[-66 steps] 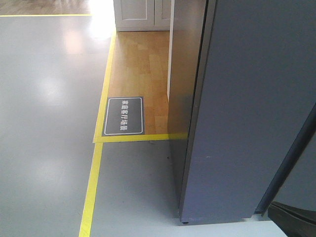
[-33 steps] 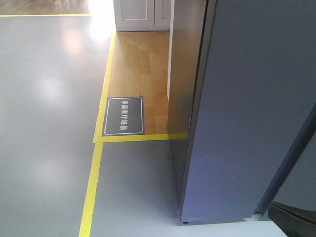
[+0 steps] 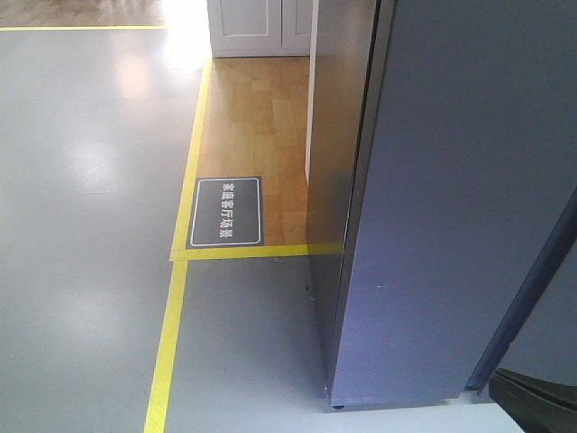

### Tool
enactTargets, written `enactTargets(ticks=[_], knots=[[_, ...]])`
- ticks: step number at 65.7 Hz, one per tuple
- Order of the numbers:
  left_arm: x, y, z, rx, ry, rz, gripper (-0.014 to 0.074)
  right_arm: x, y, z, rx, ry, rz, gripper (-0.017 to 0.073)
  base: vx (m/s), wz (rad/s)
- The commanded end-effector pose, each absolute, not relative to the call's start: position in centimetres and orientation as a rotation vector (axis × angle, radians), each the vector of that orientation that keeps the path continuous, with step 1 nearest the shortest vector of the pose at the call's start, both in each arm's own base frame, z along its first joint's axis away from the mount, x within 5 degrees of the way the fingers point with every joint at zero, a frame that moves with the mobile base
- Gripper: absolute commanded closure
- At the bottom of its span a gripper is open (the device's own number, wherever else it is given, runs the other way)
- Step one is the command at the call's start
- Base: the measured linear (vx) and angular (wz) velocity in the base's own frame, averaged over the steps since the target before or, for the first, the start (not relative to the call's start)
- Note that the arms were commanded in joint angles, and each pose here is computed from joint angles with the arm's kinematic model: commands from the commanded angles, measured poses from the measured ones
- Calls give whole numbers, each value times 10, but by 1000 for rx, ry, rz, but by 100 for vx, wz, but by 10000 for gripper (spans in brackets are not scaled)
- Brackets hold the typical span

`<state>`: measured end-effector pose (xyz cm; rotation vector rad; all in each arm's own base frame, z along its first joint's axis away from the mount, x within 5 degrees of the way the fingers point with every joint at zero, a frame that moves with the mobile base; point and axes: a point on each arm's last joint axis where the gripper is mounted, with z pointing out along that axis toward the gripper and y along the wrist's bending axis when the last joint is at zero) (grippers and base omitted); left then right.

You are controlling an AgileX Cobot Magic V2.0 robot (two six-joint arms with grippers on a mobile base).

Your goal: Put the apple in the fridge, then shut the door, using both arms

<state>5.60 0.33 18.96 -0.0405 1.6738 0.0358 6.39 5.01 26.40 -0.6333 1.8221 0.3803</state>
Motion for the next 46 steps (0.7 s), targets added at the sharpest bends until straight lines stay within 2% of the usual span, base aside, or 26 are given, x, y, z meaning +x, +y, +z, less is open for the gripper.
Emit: enactTargets(ticks=[1,37,46], knots=[[55,2,203,-39,1565,20,599,66,49,275,-583,1781,387,565,0,0],[55,2,203,-39,1565,20,599,66,49,275,-584,1781,386,565,0,0],[55,2,203,-39,1565,20,599,70,46,272,-546,1777,345,565,0,0]])
